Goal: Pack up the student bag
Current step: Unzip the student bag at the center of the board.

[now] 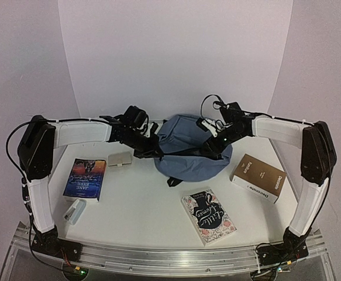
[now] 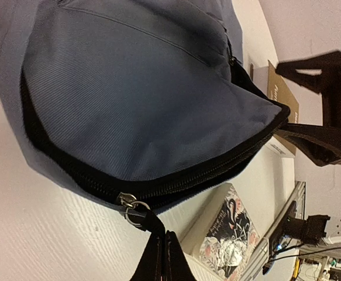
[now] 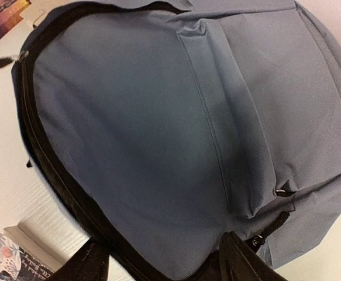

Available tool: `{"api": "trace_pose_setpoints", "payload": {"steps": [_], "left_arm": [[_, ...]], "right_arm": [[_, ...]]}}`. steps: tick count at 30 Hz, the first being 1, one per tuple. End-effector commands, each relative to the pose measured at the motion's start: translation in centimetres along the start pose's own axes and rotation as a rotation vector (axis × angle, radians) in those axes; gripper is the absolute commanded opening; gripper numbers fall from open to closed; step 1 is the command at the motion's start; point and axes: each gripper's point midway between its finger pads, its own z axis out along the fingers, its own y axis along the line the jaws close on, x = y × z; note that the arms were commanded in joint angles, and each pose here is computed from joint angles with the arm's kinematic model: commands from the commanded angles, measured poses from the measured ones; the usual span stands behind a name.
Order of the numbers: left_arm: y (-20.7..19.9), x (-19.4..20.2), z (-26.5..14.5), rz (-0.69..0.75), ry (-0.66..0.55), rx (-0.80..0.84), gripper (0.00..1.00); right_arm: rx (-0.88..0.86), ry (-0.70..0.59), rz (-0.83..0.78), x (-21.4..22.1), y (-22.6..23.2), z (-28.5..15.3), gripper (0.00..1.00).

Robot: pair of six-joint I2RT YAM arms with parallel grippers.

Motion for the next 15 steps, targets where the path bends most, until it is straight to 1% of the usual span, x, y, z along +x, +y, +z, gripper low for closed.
{"api": "trace_pose_setpoints", "payload": {"steps": [1,6,11,13,15], "left_arm": [[-5.0,0.0,-1.0,0.079,-0.005,0.149,0.00],[-6.3,0.0,-1.5,0.086,0.000,0.202,0.00],[-7.0,0.2,-1.8,0.087,0.006,0.233,0.00],[-7.0,0.2,-1.9,0.085,0.003,0.234,0.00],[-7.0,0.2,-2.0,0.081,0.001,0.235,0.00]], "right_arm": [[-0.078,-0.073,-0.037,-2.9,3.6,-1.8,0.77],[-0.157,-0.091,-0.064,-4.2,7.4,-1.5,0.78],[-0.180,-0.094,-0.101,-5.5,9.1,-0.1,0.76],[-0.193,-0.082,-0.106,-5.4,9.5,0.8,0.73],[-0.200,-0.066,-0.108,-5.0,9.9,1.5,0.63]]}}
